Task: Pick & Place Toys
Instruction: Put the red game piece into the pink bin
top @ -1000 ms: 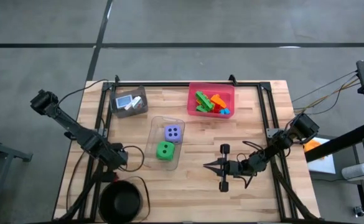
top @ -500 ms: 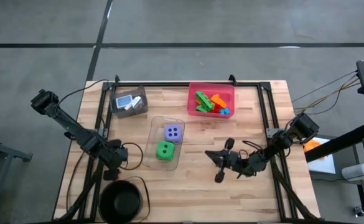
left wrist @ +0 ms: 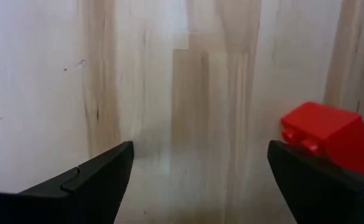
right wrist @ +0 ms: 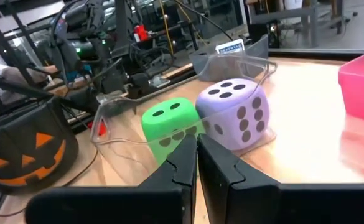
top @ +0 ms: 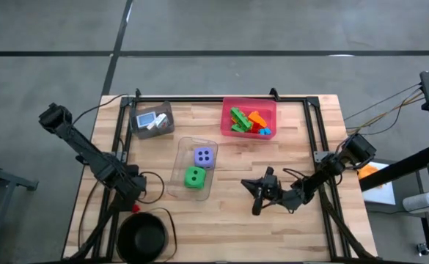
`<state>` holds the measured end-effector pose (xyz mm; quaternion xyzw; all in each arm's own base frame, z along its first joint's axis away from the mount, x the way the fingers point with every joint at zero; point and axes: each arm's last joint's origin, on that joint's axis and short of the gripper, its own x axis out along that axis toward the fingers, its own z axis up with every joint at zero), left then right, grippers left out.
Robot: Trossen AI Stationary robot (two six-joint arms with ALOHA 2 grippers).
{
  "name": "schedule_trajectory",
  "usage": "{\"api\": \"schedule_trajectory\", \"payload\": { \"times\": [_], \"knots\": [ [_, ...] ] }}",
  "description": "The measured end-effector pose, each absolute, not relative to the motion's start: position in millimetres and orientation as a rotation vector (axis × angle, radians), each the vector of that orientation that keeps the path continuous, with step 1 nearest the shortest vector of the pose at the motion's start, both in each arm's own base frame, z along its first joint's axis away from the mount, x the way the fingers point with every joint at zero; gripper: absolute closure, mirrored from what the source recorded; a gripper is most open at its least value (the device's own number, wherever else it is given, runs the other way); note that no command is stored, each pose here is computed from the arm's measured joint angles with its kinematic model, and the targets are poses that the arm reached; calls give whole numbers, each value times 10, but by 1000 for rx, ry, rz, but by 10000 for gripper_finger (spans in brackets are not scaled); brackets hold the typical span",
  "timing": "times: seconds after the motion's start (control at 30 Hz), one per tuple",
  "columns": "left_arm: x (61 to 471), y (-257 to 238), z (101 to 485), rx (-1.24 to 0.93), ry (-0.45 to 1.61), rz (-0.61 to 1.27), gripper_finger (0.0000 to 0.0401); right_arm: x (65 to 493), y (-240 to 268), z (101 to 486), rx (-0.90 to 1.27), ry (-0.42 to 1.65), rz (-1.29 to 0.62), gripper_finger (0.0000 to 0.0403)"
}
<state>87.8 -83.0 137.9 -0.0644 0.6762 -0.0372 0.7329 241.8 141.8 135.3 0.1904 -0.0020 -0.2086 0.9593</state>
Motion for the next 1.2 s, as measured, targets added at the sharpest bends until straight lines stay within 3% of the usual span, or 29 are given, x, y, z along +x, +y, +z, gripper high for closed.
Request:
{"api": "schedule_trajectory", "payload": {
  "times": [0.77, 0.93, 1.2],
  "knots": [
    [977, -950, 1653, -306, 1471, -73, 26, 2427, 1432, 1351, 410, 11, -364, 385],
    [975, -1039, 1583, -342, 1462, -181, 26, 2428, 1433, 1351, 410, 12, -360, 385],
    [959, -1047, 1371, -284, 1570, -111, 26, 2428, 1435, 1342, 404, 23, -350, 385]
  ]
}}
